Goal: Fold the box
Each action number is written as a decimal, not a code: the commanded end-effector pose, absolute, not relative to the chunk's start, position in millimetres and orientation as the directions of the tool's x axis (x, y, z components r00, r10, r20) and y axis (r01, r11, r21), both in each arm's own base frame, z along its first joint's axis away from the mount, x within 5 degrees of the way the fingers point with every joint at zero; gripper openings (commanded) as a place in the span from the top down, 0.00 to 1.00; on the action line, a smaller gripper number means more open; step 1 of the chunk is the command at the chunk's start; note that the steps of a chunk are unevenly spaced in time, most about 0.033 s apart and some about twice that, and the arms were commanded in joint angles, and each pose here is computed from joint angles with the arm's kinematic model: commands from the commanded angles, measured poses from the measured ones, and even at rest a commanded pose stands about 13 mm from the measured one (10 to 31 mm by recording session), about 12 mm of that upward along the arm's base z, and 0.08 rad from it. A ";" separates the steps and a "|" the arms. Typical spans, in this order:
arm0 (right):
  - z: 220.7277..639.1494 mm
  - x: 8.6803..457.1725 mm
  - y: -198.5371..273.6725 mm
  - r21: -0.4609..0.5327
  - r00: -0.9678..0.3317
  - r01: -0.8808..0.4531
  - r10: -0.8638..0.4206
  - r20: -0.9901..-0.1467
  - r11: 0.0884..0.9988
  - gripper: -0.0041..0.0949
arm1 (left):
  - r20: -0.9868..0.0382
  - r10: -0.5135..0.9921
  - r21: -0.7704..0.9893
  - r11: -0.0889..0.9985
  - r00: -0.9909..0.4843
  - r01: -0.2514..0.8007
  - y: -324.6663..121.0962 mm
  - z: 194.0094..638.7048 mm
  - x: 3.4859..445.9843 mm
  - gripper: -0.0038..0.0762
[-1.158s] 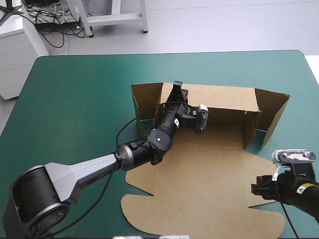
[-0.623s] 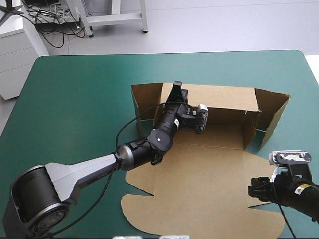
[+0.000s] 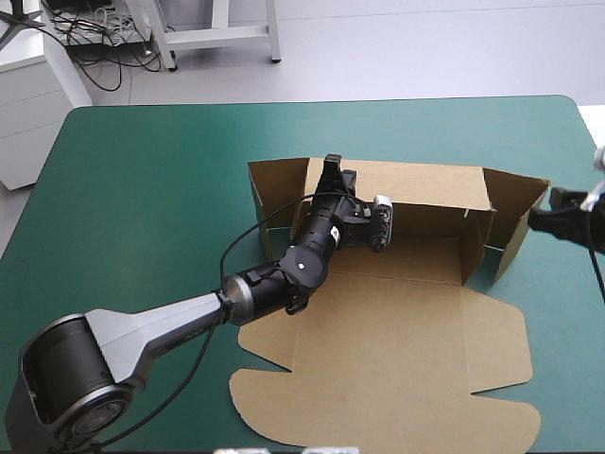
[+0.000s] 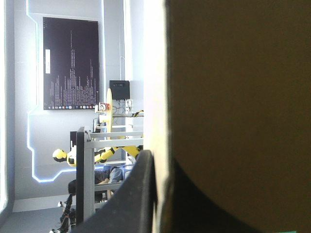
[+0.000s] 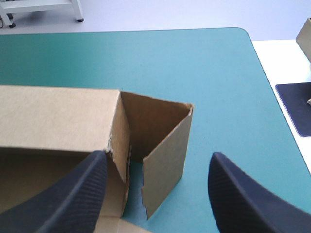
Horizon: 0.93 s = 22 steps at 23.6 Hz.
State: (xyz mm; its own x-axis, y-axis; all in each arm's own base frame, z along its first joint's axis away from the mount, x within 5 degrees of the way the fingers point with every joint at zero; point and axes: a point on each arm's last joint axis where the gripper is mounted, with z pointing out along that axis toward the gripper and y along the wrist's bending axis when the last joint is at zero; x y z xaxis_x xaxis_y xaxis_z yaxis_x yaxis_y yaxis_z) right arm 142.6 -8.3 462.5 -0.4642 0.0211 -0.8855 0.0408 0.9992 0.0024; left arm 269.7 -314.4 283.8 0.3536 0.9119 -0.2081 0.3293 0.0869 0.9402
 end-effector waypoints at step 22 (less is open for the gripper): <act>421.1 363.7 -33.2 0.056 -0.779 0.127 0.134 -0.613 0.990 0.40 | -0.248 0.928 0.941 0.162 0.278 0.298 -297.7 284.2 262.8 0.96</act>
State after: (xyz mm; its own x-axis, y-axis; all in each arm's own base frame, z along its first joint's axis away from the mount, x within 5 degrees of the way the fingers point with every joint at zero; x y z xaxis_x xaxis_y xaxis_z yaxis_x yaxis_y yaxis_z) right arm 377.0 -27.9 391.4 -0.8403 0.1434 -0.5228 0.1260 0.9896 0.0689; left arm 256.8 -305.0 270.1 0.3166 0.9191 -0.2346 0.3661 0.1097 0.9241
